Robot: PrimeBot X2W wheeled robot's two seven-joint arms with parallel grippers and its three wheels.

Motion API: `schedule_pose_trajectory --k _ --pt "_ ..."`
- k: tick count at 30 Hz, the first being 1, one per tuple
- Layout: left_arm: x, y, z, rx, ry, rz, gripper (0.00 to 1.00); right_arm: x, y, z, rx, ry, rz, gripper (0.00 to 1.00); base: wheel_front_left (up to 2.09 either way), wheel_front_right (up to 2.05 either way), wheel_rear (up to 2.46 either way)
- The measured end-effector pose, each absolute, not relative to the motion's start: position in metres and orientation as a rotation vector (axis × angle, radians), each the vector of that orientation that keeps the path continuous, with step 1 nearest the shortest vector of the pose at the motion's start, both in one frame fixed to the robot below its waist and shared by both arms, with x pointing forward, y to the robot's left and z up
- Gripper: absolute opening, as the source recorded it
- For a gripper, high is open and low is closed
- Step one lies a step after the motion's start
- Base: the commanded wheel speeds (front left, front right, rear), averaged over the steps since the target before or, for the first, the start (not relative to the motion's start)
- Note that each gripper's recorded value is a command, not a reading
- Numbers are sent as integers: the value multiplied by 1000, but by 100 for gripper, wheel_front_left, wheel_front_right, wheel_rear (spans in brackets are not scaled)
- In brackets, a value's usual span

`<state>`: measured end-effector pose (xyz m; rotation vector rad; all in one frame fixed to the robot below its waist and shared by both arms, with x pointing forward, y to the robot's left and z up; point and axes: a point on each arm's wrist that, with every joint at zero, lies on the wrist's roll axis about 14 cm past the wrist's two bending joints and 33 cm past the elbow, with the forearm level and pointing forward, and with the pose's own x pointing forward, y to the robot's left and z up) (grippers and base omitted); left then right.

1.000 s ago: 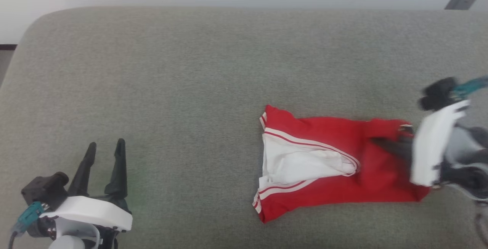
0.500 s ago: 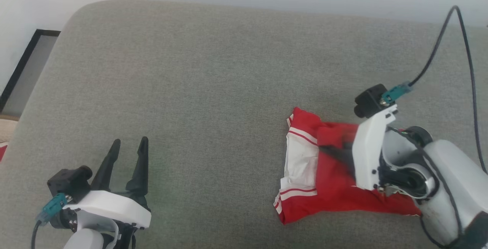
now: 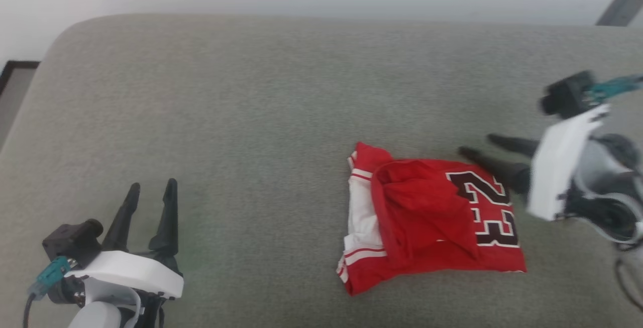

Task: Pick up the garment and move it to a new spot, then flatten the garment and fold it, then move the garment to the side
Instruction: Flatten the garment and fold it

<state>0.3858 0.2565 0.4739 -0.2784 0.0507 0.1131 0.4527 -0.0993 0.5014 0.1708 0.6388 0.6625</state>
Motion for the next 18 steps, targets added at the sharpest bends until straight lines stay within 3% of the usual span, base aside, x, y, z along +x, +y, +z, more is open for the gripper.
schedule_pose_trajectory --k 18 --pt "404 238 482 -248 35 28 100 434 -237 522 207 284 249 100 0 0 0"
